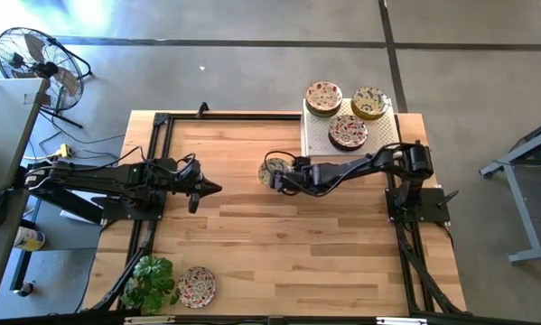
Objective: Pick & Place Mini bowls
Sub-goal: Stack the yellow patterned bowl on top of the yellow patterned bowl on the shelf
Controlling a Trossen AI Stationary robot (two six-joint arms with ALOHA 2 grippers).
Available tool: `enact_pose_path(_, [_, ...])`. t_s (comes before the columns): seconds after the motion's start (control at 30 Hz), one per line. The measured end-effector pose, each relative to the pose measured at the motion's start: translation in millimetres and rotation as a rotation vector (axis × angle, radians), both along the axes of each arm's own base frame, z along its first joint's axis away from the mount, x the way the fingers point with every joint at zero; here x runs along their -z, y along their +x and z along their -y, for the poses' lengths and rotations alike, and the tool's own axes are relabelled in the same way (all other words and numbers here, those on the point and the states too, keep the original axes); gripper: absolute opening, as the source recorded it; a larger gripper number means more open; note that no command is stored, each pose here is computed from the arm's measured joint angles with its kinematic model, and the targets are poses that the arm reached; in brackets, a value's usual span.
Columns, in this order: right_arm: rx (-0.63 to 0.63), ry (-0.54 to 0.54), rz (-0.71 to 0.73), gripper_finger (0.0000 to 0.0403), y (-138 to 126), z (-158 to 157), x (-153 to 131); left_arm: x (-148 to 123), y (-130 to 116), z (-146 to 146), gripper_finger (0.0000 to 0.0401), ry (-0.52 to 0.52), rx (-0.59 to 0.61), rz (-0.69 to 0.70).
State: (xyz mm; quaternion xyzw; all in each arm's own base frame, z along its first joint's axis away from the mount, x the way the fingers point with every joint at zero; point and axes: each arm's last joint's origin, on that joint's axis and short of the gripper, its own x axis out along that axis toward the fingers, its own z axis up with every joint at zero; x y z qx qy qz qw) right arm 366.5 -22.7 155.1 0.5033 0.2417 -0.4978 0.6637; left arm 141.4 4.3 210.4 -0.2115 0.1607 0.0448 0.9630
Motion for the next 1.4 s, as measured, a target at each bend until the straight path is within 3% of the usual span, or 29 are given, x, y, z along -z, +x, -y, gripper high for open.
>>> enact_pose_path(0.4, [-0.074, 0.046, 0.023, 0.0008, -2.3, -4.7, -2.9, -0.3, 0.1, -0.1, 0.0, -0.003, -0.006, 0.003])
enact_pose_path(0.6, [-0.189, 0.071, 0.084, 0.001, -8.3, -9.6, -34.6, -0.3, 0.1, -0.7, 0.0, 0.001, -0.024, 0.003])
enact_pose_path(0.73, [-0.288, 0.089, 0.164, 0.0006, -20.5, -12.7, -70.1, -0.8, 0.3, -0.7, 0.0, 0.001, -0.024, 0.009])
enact_pose_path(0.9, [-0.306, 0.04, 0.274, 0.0015, -52.9, -9.9, -126.1, -1.1, 0.3, -0.9, 0.0, 0.009, -0.028, 0.012])
enact_pose_path(1.1, [-0.217, -0.141, 0.28, 0.0012, -104.3, 18.6, -200.9, -1.6, 0.4, -1.8, 0.0, 0.021, -0.057, 0.016])
enact_pose_path(1.23, [-0.126, -0.177, 0.196, 0.0012, -144.2, 45.1, -238.4, -1.6, 0.4, -2.3, 0.0, 0.027, -0.074, 0.018])
enact_pose_path(1.4, [0.066, -0.154, 0.067, 0.0012, -192.8, 77.3, -262.0, -2.3, 0.6, -3.2, 0.0, 0.035, -0.103, 0.025])
